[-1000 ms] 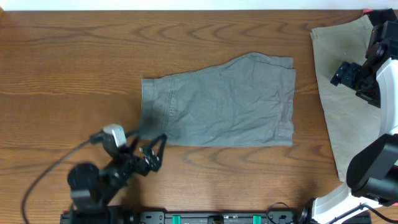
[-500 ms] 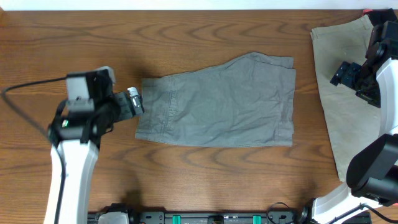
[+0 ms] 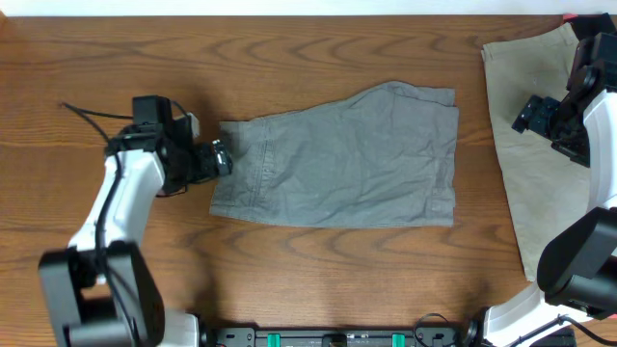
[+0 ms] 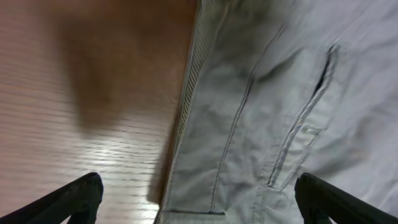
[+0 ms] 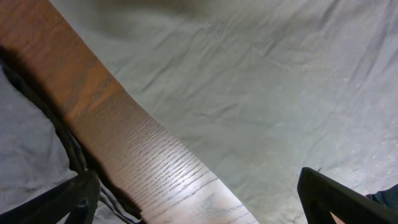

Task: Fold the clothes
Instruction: 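Reach the left gripper to the left edge of the grey shorts and grasp, then lift the left edge and fold it rightward over the shorts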

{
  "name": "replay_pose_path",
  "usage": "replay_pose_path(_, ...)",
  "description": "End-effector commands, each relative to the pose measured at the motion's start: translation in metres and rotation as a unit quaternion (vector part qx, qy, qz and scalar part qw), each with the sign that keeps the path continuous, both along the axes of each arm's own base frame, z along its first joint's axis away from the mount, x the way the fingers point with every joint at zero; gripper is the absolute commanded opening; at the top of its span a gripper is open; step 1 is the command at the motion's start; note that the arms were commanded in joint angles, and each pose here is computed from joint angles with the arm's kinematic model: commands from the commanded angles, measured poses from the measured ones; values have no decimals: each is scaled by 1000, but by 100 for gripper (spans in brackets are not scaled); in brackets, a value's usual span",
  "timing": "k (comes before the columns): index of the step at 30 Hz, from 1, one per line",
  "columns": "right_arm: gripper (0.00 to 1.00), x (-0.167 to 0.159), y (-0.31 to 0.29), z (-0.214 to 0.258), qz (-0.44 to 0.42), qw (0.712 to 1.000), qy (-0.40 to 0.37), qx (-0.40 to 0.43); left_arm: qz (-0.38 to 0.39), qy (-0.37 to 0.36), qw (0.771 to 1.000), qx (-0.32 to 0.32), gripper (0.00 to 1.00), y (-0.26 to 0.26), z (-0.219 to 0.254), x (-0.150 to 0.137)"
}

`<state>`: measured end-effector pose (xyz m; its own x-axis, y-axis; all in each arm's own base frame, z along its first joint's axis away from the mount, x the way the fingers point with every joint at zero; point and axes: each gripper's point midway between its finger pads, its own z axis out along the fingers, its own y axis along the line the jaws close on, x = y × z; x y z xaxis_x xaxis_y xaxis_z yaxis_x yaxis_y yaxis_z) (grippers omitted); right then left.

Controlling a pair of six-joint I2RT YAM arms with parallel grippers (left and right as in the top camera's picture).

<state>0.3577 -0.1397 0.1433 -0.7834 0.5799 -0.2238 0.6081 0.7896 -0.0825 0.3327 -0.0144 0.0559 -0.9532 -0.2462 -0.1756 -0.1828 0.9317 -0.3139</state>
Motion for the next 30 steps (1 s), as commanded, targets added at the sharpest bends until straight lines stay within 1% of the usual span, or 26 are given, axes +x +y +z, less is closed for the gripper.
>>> replay_pose_path(1, 99, 1, -2, 2, -5, 1000, -3, -3, -41, 11, 998, -40, 100, -14, -11, 0)
replay_pose_path(3, 99, 1, -2, 2, -5, 1000, -3, -3, -54, 26, 996, -61, 98, -21, -22, -3)
replay_pose_path(10, 99, 0, -2, 2, -5, 1000, -3, -3, -60, 73, 993, -70, 97, -23, -52, -13)
replay_pose_path(13, 99, 1, -2, 2, -5, 1000, -3, -3, -64, 88, 991, -72, 95, -25, -62, -19)
replay_pose_path(16, 99, 1, -2, 2, -5, 1000, -3, -3, -75, 97, 990, -72, 82, -29, -69, -23)
replay_pose_path(17, 99, 1, -2, 2, -5, 1000, -3, -3, -76, 99, 990, -72, 77, -30, -71, -23)
replay_pose_path(19, 99, 1, -2, 2, -5, 1000, -3, -3, -79, 100, 989, -72, 58, -32, -73, -23)
replay_pose_path(22, 99, 1, -2, 2, -5, 1000, -3, -3, -82, 99, 989, -71, 36, -34, -73, -22)
replay_pose_path(23, 99, 1, -2, 2, -5, 1000, -3, -3, -83, 99, 989, -71, 26, -34, -73, -22)
replay_pose_path(24, 99, 1, -2, 2, -5, 1000, -3, -3, -83, 99, 989, -71, 19, -34, -73, -22)
replay_pose_path(25, 99, 1, -2, 2, -5, 1000, -3, -3, -83, 99, 989, -71, 7, -34, -73, -22)
replay_pose_path(26, 99, 1, -2, 2, -5, 1000, -3, -3, -83, 99, 989, -71, 6, -34, -73, -22)
replay_pose_path(28, 99, 1, -2, 2, -5, 1000, -3, -3, -81, 99, 990, -65, 6, -32, -73, -22)
replay_pose_path(30, 99, 0, -2, 2, -5, 1000, -3, -3, -51, 111, 992, -44, 6, -22, -75, -22)
